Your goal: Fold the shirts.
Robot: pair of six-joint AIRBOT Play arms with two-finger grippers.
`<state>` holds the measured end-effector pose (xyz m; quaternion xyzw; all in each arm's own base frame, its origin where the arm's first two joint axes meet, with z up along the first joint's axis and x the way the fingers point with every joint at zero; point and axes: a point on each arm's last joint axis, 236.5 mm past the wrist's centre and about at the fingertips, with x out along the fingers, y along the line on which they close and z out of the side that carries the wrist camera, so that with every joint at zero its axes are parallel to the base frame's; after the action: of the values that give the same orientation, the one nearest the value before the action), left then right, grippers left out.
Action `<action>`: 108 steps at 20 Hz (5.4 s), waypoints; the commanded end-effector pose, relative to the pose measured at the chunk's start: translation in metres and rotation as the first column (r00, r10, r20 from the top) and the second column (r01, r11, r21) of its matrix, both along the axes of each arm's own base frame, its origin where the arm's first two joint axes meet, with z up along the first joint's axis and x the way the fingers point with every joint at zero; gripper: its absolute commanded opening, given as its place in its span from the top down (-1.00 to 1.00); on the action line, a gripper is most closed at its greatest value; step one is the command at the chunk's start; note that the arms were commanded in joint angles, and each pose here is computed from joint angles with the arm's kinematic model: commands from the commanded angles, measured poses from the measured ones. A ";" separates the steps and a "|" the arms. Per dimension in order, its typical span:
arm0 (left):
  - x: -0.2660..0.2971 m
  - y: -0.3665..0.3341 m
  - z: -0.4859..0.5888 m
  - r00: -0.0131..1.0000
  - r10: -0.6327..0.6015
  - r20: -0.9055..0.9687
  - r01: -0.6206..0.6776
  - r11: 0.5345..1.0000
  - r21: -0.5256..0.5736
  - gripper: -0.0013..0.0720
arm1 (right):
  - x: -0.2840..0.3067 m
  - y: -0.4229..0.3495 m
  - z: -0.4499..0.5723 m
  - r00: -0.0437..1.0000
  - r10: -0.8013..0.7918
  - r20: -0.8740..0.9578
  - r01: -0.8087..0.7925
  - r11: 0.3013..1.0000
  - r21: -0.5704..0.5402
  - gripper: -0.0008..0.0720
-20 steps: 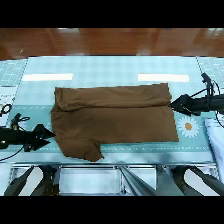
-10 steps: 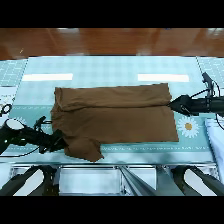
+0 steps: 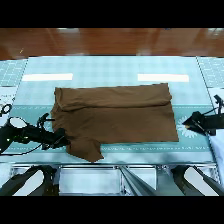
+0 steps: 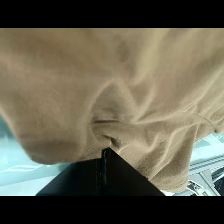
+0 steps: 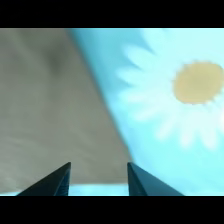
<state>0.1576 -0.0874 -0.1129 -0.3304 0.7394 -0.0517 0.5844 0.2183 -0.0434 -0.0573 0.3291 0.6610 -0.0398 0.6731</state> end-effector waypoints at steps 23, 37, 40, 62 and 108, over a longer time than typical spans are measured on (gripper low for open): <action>0.049 0.001 0.021 0.987 0.061 0.148 -0.056 0.998 -0.038 0.92 | 0.014 0.073 -0.038 0.987 0.157 -0.026 -0.145 0.955 0.259 0.88; 0.249 0.020 0.077 0.927 0.140 0.348 -0.082 0.981 -0.176 0.92 | 0.224 0.078 0.021 0.935 0.149 0.321 -0.203 0.969 0.141 0.88; 0.275 0.021 0.074 0.927 0.118 0.356 -0.053 0.981 -0.186 0.92 | 0.248 0.065 0.023 0.934 0.137 0.331 -0.189 0.973 0.132 0.88; 0.292 0.067 0.074 0.948 0.035 0.317 -0.014 0.998 -0.068 -0.42 | 0.247 0.000 0.023 0.954 0.124 0.271 -0.163 0.979 0.124 -0.15; 0.189 -0.348 0.062 0.679 -0.547 0.489 0.642 0.766 -0.035 0.92 | 0.113 0.085 0.216 0.737 0.397 0.547 -0.349 0.917 -0.194 0.88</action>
<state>0.3871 -0.3839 -0.0283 -0.1480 0.5894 -0.3479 0.7139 0.3449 0.0379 0.1408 0.1594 0.5081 0.1829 0.8264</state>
